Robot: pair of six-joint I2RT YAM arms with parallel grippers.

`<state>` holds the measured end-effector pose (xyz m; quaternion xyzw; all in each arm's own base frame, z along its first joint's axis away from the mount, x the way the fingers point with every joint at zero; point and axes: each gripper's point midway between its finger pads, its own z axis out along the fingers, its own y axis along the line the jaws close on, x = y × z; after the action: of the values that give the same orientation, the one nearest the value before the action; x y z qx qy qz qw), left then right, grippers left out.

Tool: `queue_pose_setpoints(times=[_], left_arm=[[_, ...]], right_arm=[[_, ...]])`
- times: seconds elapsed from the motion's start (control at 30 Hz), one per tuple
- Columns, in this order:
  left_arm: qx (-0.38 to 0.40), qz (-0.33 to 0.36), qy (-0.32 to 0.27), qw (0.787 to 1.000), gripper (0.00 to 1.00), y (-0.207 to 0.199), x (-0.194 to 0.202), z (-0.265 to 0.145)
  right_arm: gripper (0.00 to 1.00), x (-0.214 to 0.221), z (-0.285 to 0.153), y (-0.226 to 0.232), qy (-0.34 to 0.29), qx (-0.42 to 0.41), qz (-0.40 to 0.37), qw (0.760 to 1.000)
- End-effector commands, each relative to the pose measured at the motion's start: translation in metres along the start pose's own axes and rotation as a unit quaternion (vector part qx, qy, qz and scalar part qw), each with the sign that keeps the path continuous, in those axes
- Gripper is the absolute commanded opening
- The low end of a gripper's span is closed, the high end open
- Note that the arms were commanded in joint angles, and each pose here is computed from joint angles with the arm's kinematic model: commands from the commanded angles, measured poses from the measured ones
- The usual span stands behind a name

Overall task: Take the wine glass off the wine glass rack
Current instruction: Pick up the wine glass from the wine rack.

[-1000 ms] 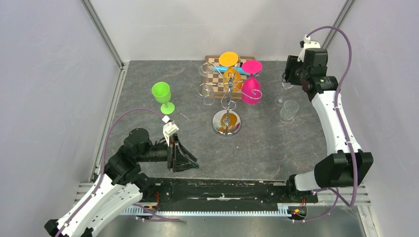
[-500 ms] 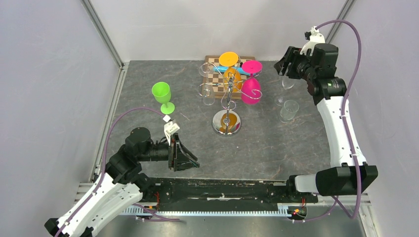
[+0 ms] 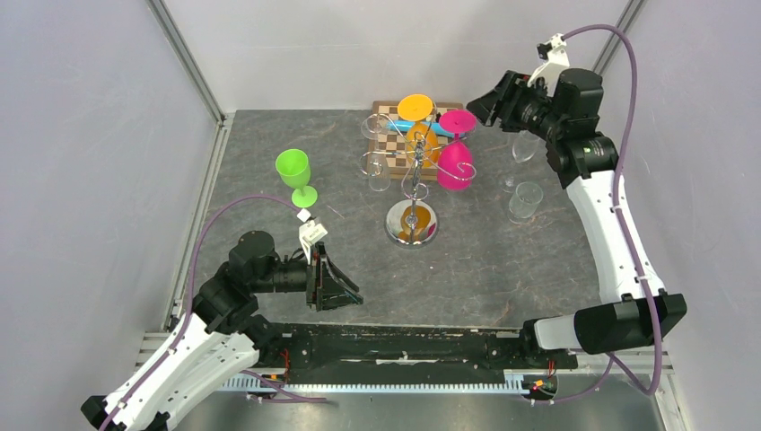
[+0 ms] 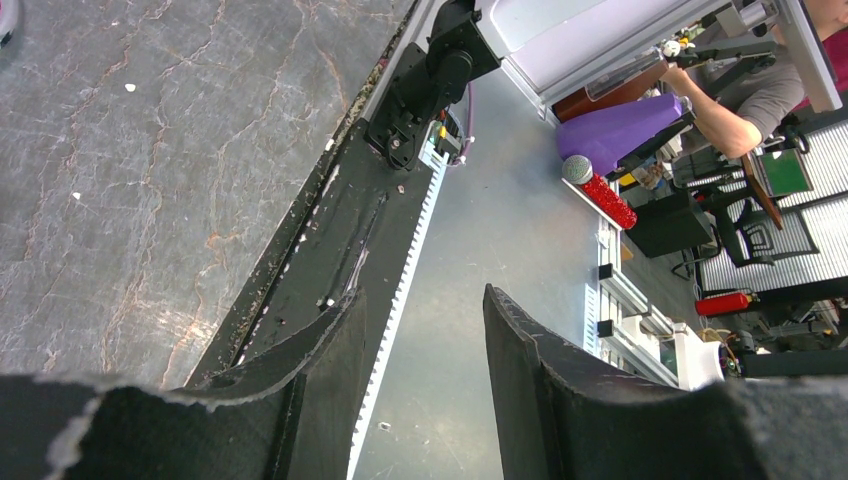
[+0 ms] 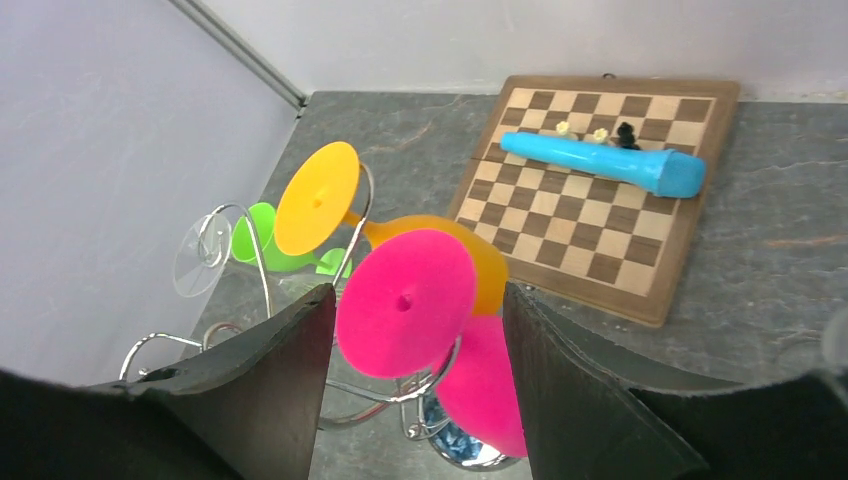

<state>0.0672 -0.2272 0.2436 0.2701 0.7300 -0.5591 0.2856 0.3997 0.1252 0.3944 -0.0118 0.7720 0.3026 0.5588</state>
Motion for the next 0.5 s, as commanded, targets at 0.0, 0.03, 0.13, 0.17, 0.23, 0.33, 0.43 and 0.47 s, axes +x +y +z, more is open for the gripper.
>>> queue_pose_setpoints(times=[0.0, 0.03, 0.13, 0.17, 0.23, 0.33, 0.43, 0.47], left_arm=[[0.003, 0.026, -0.006, 1.0, 0.53, -0.001, -0.004, 0.0], [0.003, 0.027, -0.006, 1.0, 0.53, -0.001, -0.004, 0.0], [0.003, 0.027, -0.006, 1.0, 0.53, -0.001, -0.004, 0.0], [0.002, 0.027, -0.007, 1.0, 0.53, -0.001, -0.004, 0.0], [0.002, 0.028, -0.007, 1.0, 0.54, -0.001, -0.004, 0.0], [0.003, 0.028, -0.008, 1.0, 0.53, -0.001, -0.004, 0.0], [0.003, 0.029, -0.008, 1.0, 0.53, -0.002, -0.004, 0.0], [0.003, 0.028, -0.008, 1.0, 0.53, -0.002, -0.004, 0.0]], right_arm=[[0.65, -0.009, 0.006, 0.022, -0.011, -0.032, 0.003, 0.999], [0.65, -0.008, 0.008, 0.021, -0.009, -0.028, 0.004, 1.0], [0.65, -0.002, 0.012, 0.019, -0.005, -0.02, 0.005, 1.0], [0.65, -0.002, 0.013, 0.018, -0.005, -0.018, 0.005, 1.0], [0.64, 0.001, 0.015, 0.017, -0.003, -0.013, 0.006, 1.0], [0.64, 0.005, 0.018, 0.013, 0.001, -0.006, 0.008, 1.0], [0.64, 0.01, 0.021, 0.012, 0.006, -0.003, 0.009, 1.0], [0.64, 0.011, 0.022, 0.011, 0.008, -0.001, 0.009, 1.0]])
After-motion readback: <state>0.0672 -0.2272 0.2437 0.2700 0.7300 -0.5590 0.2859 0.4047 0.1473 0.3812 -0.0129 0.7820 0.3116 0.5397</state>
